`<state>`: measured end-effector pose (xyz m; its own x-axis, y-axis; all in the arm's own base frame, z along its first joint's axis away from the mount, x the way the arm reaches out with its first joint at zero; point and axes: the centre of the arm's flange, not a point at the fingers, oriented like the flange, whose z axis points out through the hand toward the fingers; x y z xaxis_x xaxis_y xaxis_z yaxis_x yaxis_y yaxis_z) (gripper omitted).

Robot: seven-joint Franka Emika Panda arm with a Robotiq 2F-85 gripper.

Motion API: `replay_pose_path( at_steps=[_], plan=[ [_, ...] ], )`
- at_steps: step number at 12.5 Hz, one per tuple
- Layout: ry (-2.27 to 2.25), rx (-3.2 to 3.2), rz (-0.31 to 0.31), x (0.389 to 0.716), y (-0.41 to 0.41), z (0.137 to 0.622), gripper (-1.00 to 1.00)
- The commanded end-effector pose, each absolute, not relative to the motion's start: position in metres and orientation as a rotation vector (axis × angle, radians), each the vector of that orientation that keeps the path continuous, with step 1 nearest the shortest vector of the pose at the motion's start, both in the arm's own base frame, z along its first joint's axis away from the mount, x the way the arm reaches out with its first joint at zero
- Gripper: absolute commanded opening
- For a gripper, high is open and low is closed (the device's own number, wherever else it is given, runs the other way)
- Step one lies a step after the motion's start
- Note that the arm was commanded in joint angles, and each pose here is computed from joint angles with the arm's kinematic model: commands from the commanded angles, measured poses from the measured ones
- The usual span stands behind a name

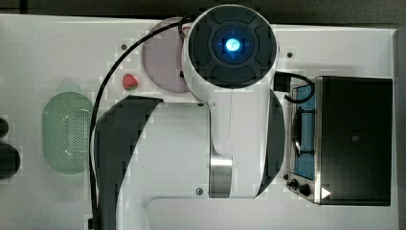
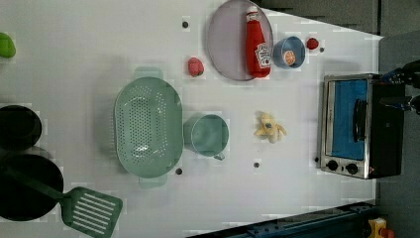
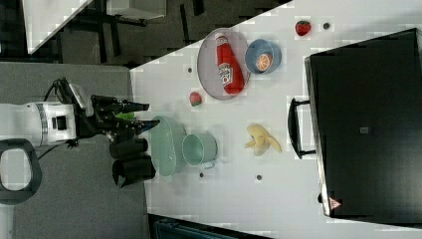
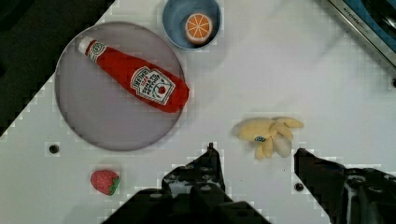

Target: Pick Banana and place it in mug.

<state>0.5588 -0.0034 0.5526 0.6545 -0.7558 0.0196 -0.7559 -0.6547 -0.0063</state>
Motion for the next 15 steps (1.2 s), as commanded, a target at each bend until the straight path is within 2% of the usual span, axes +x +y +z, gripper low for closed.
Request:
replay_pose_path(
  at_steps=[1,3,4,6,7,9,10,15],
  plan=[
    [-1.312,2.848,-0.015,0.465,-0.022,0.600,0.48],
    [-1.311,2.844,-0.029,0.465,-0.023,0.594,0.95],
    [-1.310,2.839,-0.049,0.464,-0.023,0.587,1.00],
    [-1.305,2.827,-0.098,0.466,-0.024,0.563,1.00],
    [-1.301,2.817,-0.142,0.469,-0.024,0.534,1.00],
    [-1.284,2.815,-0.176,0.473,-0.025,0.495,1.00],
    [-1.249,2.831,-0.187,0.479,-0.026,0.449,1.00],
    [-0.950,2.972,-0.167,0.485,-0.028,0.324,1.00]
  ],
)
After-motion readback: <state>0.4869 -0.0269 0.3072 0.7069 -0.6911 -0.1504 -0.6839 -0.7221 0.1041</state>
